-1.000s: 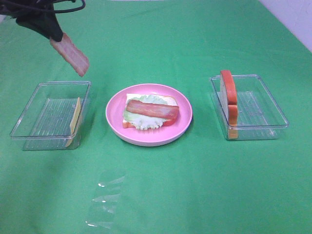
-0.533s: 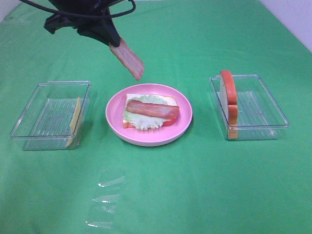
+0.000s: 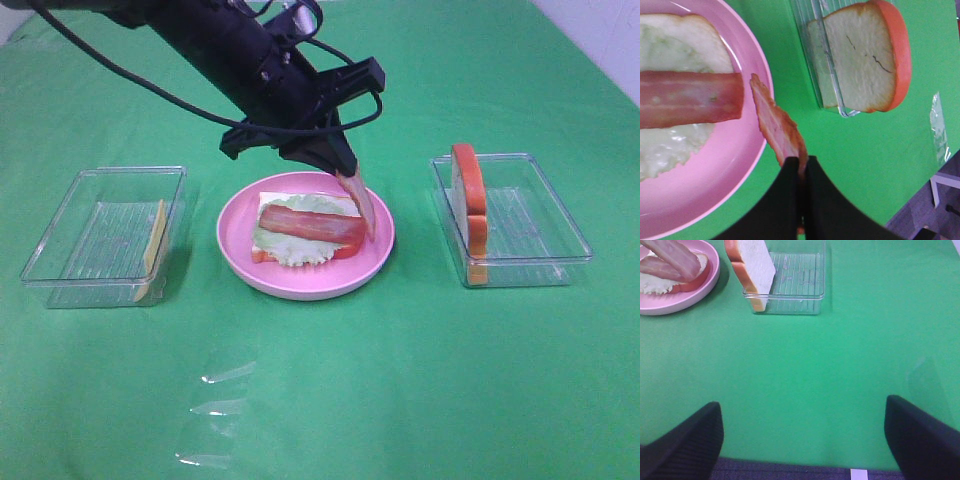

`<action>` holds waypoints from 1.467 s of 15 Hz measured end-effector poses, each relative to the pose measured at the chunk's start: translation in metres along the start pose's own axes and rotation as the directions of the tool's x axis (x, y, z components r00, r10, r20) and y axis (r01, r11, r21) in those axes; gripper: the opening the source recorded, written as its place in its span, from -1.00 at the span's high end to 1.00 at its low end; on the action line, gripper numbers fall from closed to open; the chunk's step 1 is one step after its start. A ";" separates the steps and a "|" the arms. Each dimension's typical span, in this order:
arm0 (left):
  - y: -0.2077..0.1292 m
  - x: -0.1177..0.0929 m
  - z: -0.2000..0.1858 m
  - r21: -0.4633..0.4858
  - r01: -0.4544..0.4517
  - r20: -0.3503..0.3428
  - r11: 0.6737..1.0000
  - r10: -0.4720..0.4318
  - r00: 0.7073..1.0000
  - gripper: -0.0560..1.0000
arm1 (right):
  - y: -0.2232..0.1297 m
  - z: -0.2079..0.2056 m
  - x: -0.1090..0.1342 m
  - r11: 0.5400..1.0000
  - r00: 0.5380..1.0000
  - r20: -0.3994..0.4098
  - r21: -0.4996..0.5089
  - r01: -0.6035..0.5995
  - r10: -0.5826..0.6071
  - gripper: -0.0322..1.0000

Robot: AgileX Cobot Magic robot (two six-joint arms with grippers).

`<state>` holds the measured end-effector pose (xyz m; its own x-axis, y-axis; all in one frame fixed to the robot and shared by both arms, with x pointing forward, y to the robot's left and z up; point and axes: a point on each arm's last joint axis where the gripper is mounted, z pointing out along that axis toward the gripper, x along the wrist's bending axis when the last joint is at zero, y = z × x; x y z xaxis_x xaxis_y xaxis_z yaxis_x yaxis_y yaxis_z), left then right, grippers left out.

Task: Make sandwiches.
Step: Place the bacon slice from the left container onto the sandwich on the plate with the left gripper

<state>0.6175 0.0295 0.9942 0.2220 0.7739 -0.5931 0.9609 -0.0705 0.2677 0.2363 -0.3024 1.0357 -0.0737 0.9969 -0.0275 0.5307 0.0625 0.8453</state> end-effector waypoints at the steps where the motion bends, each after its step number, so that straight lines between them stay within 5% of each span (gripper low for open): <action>1: -0.002 0.002 0.011 0.021 -0.001 0.026 1.000 0.000 1.000 0.89 | 0.000 0.000 0.000 1.000 1.000 0.000 0.000 0.000 0.000 -0.70; 6: -0.006 0.022 0.036 0.071 -0.064 -0.032 0.995 0.067 0.997 0.89 | 0.000 0.000 0.000 1.000 1.000 0.000 0.000 0.000 0.000 -0.70; 8: -0.006 0.031 0.036 0.079 -0.081 -0.119 0.994 0.090 0.989 0.89 | 0.000 0.000 0.000 1.000 1.000 0.000 0.000 0.000 0.000 -0.70; 9: -0.004 0.040 0.034 0.083 -0.115 -0.220 0.990 0.131 0.967 0.89 | 0.000 0.000 0.000 1.000 1.000 0.000 0.000 0.000 0.000 -0.70; 12: -0.001 0.048 0.032 0.070 -0.149 -0.313 0.986 0.164 0.936 0.89 | 0.000 0.000 0.000 1.000 1.000 0.000 0.000 0.000 0.000 -0.70; 19: 0.006 0.052 0.034 0.009 -0.203 -0.348 0.979 0.193 0.917 0.88 | 0.000 0.000 0.000 1.000 1.000 0.000 0.000 0.000 0.000 -0.70; 22: 0.005 0.058 0.034 0.034 -0.211 -0.394 0.977 0.208 0.896 0.15 | 0.000 0.000 0.000 1.000 1.000 0.000 0.000 0.000 0.000 -0.70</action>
<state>0.6413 0.0523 0.9350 0.3332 0.9262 -0.1767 0.8974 -0.2540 0.3607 0.2363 -0.3024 1.0357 -0.0737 0.9969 -0.0275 0.5307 0.0625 0.8453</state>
